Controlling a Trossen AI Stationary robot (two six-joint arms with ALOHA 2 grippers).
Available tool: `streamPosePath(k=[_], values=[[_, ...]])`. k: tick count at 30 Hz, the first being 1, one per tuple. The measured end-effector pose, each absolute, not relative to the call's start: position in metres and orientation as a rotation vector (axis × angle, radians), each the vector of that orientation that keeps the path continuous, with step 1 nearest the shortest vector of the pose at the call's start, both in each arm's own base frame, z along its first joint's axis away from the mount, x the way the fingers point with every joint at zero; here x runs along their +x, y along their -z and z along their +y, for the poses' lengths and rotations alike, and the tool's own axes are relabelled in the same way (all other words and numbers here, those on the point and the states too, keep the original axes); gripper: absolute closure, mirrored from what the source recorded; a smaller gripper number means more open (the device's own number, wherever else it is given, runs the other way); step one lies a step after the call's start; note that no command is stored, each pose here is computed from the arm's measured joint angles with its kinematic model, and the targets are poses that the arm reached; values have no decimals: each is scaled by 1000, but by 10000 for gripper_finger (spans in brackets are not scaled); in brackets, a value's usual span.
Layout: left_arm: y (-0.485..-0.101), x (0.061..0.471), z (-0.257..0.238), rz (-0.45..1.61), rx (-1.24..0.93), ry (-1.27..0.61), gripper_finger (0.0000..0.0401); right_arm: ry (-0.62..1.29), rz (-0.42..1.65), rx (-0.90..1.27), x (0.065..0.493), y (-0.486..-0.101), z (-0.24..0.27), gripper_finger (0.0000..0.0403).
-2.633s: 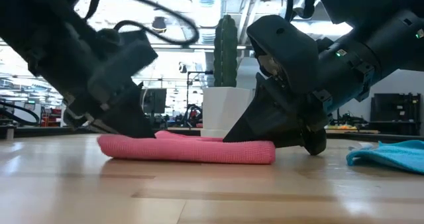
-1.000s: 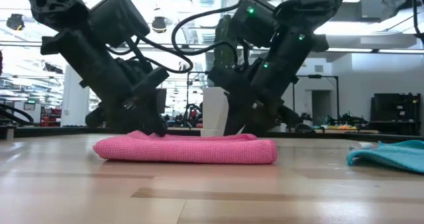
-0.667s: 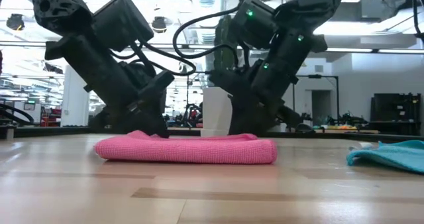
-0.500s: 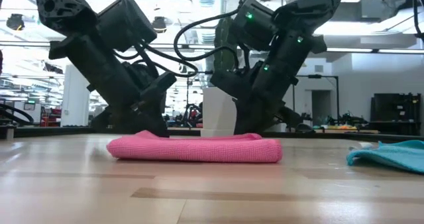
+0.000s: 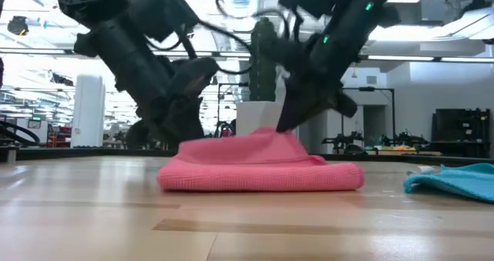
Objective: Fold microfiber towels
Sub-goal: Fold the pink microfiber cloth
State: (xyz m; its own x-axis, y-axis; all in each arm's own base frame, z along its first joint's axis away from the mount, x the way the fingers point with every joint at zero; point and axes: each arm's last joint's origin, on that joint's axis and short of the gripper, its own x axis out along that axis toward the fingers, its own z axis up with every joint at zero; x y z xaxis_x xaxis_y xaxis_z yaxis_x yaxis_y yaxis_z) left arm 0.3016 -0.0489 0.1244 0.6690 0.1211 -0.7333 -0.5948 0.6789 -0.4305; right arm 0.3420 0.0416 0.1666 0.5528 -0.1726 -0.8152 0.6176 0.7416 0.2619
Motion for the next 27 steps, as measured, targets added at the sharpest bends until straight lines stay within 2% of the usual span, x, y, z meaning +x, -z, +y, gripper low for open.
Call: streamPosePath(k=[6, 20, 27], values=[[-145, 310, -59, 675, -706, -397, 399, 494, 880, 549, 332, -175, 61, 397], [-166, 313, -93, 752, -638, -339, 401, 499, 848, 514, 323, -175, 94, 390], [-192, 320, -101, 814, -482, -350, 401, 475, 841, 518, 319, -175, 109, 391]])
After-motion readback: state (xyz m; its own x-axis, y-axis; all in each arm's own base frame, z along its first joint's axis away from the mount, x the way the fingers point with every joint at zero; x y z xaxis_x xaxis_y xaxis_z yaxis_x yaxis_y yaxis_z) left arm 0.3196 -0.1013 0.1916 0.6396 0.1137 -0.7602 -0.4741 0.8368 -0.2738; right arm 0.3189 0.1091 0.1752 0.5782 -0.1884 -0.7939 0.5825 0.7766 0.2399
